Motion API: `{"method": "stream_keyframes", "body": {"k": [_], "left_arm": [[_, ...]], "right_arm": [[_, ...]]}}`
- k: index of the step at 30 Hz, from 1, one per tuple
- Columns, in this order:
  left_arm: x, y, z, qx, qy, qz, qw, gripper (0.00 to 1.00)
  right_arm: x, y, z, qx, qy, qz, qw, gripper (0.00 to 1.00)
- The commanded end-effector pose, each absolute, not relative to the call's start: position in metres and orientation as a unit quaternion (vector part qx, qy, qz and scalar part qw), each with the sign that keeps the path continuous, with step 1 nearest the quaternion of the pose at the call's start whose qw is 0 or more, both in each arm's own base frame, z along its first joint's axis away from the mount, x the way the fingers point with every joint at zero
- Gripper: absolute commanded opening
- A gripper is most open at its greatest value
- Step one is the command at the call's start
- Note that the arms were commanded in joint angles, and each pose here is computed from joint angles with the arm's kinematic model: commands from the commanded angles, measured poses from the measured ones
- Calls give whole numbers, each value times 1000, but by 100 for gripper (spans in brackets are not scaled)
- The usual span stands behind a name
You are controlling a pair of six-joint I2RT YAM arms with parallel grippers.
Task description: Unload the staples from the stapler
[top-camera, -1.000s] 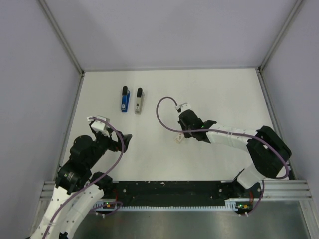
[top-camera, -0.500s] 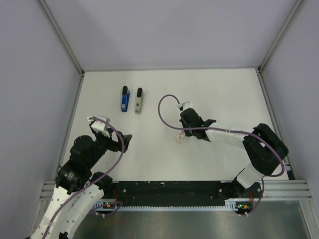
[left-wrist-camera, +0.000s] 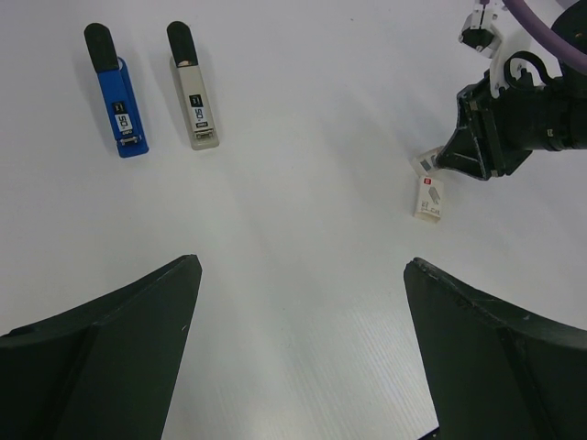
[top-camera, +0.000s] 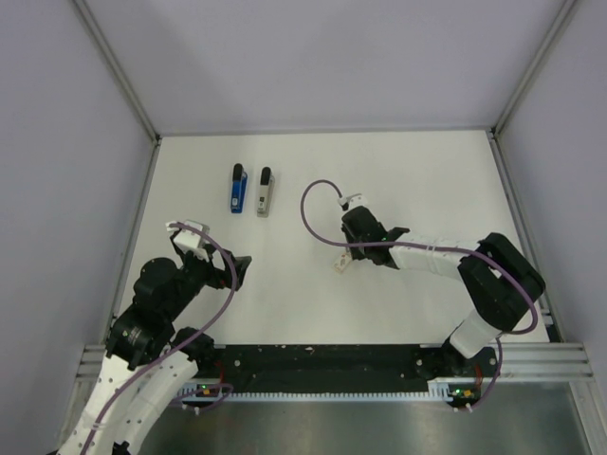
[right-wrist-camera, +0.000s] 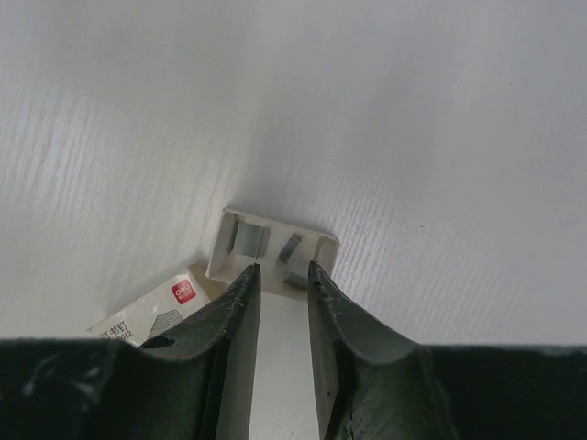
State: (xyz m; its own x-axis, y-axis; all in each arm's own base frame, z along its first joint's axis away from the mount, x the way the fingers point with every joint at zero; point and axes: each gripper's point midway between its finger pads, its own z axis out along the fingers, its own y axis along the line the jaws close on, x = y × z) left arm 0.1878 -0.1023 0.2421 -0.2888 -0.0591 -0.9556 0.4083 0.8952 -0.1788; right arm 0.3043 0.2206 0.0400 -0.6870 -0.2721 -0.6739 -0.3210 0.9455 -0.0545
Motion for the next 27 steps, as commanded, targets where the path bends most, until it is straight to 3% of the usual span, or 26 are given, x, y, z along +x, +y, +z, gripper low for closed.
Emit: {"method": "stream_keyframes", "body": {"k": [1,13,27], "left_arm": [[194,-103,247,112,770,-195,597,99],[194,-122,244,136,780,-233,565,99],[207,-176,207,127,802,-343,472,97]], "right_arm": [[325,226,57,-139,908,40,394,28],[328,214,100,-130,890,48,435,31],[332,197,84,-102,901,52,419,26]]}}
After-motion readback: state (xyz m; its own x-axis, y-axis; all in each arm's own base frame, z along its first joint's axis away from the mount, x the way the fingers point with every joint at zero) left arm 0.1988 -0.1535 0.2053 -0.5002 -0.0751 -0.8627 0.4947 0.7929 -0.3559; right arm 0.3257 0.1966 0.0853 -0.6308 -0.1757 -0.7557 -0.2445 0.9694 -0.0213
